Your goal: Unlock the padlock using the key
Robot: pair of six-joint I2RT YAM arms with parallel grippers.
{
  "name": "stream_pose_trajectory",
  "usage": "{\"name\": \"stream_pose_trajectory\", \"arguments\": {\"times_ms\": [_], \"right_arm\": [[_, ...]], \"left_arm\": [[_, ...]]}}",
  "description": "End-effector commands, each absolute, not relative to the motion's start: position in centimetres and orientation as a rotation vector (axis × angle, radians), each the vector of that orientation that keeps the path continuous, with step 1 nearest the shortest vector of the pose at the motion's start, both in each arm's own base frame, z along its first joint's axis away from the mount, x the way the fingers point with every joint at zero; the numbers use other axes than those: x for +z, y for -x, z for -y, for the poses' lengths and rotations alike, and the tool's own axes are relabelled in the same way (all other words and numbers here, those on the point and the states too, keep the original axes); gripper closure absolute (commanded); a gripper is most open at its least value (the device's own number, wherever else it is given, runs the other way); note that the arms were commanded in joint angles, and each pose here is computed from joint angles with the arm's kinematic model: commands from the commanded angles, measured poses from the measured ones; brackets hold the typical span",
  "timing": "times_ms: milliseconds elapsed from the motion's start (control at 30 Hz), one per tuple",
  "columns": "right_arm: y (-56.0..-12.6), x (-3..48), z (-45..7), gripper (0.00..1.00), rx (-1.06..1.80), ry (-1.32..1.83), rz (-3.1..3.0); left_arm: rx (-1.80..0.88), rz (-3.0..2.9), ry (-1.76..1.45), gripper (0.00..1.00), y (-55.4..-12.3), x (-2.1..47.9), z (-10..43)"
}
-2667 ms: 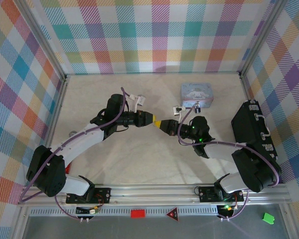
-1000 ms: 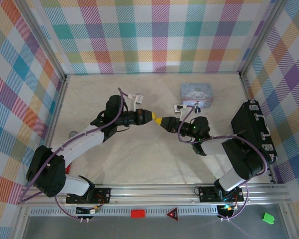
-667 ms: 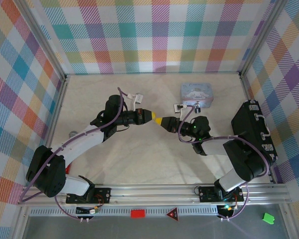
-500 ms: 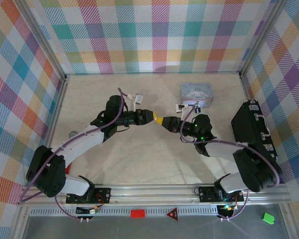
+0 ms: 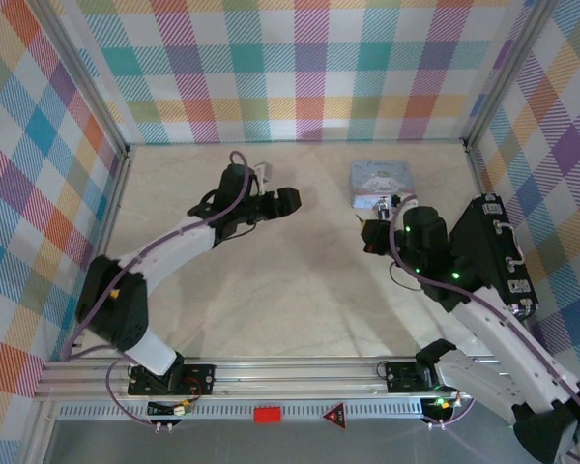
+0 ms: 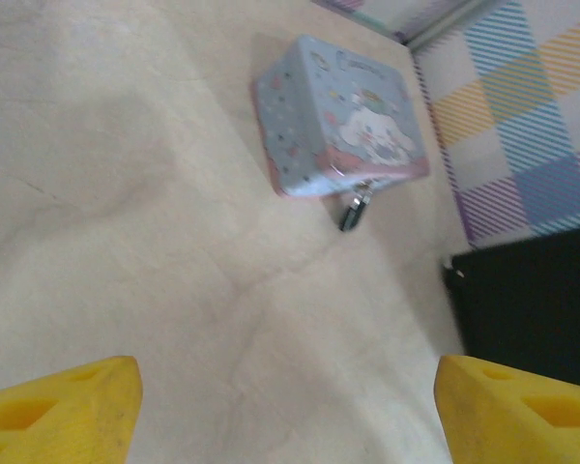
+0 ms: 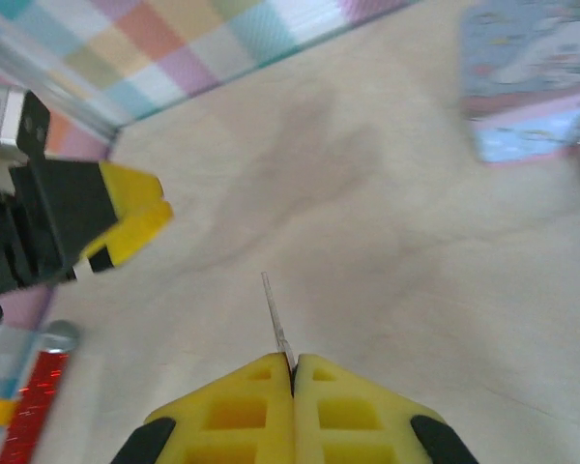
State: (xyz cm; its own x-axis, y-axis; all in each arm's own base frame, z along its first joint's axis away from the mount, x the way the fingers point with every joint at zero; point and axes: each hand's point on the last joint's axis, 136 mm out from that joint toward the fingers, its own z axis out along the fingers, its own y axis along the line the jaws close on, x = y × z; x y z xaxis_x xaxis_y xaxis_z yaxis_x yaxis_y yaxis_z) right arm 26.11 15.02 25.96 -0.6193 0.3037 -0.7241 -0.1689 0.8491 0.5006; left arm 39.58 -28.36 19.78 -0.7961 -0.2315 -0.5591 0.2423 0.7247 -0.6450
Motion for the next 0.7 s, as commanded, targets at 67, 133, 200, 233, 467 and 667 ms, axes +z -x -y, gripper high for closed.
{"name": "stream_pose_trajectory", "arguments": {"times_ms": [67,133,200,233,467,667], "right_arm": [[-23.3,26.4,-9.7,1.00,0.430,-0.151,-2.150],[-22.8,26.9,-9.4,1.00,0.444,-0.156,-2.129],[-22.3,26.9,-9.2,1.00,0.465,-0.169,-2.120],[-22.0,26.7,-9.2,1.00,0.471,-0.173,-2.121],[-21.1,24.0,-9.1,1.00,0.516,-0.219,-2.151],[-20.7,22.4,-9.6,1.00,0.554,-0.224,-2.186]], "left_arm": [[-0.934,-2.412,0.034,0.24,-41.7,14.6,33.4],[-0.916,-2.413,0.020,0.23,-43.0,13.8,35.7],[-0.868,-2.411,0.017,0.21,-44.4,12.9,37.6],[-0.859,-2.398,0.015,0.20,-45.3,12.9,38.7],[-0.829,-2.338,0.070,0.15,-49.5,10.0,43.8],[-0.859,-2.268,0.063,0.14,-51.6,10.2,47.0]]}}
